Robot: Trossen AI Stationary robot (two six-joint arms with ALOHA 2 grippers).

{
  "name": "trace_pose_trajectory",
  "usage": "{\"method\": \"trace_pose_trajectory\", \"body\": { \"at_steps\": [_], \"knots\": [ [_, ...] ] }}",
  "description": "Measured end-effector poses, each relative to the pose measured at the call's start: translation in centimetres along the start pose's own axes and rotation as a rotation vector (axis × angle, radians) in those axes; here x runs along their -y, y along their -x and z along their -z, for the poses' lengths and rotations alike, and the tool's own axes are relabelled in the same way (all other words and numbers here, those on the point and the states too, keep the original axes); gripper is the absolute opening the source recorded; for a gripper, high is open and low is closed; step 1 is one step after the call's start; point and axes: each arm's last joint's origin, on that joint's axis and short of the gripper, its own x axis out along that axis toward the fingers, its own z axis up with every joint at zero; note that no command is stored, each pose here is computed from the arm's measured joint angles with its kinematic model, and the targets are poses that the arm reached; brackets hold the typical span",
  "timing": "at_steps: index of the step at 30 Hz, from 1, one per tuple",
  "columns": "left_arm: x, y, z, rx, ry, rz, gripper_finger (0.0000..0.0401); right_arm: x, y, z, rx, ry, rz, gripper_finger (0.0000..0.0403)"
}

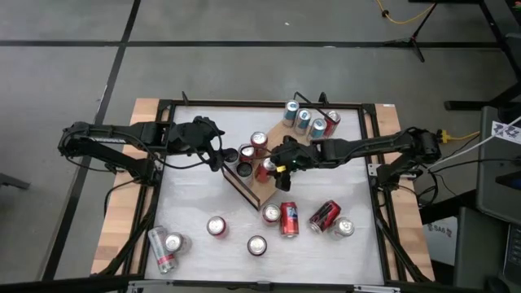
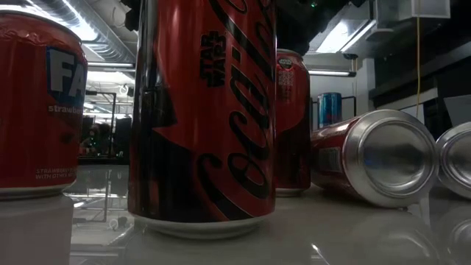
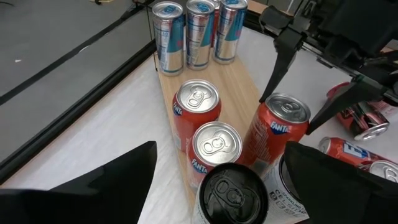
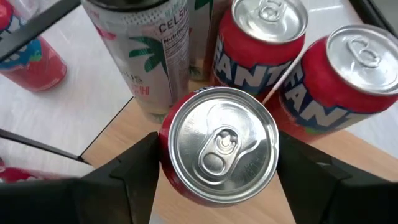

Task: Place canned beverage on shelf
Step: Put the orange soda can on the shelf aligned with the other orange soda can

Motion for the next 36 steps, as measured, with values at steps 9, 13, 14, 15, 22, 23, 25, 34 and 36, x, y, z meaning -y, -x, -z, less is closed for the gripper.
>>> {"method": "trace_pose_trajectory", "body": {
  "at_steps": [9, 13, 14, 15, 22, 23, 25, 34, 36],
  "knots": [
    [0.0, 0.0, 0.0, 0.0, 0.0, 0.0, 0.0346, -0.1, -0.6, 0.1, -0.006, 0.036, 0.004, 0.0262],
    [0.0, 0.0, 0.0, 0.0, 0.0, 0.0, 0.0346, -0.1, -1.0, 0.2, -0.009, 0.049, 0.005, 0.0262],
    [0.0, 0.0, 0.0, 0.0, 0.0, 0.0, 0.0346, -0.2, -1.1, 0.1, -0.005, 0.049, 0.005, 0.0262],
    [0.0, 0.0, 0.0, -0.001, 0.0, -0.001, 0.0346, -0.2, -1.1, 0.1, -0.008, 0.049, 0.005, 0.0262],
    [0.0, 0.0, 0.0, -0.002, -0.001, -0.001, 0.0346, -0.2, -1.2, 0.0, 0.014, 0.047, 0.002, 0.0263],
    [0.0, 0.0, 0.0, -0.002, -0.001, -0.001, 0.0346, -0.2, -1.2, 0.0, 0.015, 0.047, 0.002, 0.0266],
    [0.0, 0.0, 0.0, -0.002, -0.001, -0.001, 0.0346, -0.2, -1.2, 0.0, 0.013, 0.047, 0.002, 0.0277],
    [0.0, 0.0, 0.0, -0.001, 0.0, -0.001, 0.0346, -0.2, -1.2, -0.1, 0.021, 0.046, -0.002, 0.0335],
    [0.0, 0.0, 0.0, -0.001, -0.001, -0.001, 0.0346, -0.2, -1.2, -0.1, 0.021, 0.045, -0.001, 0.0346]
  ]
}}
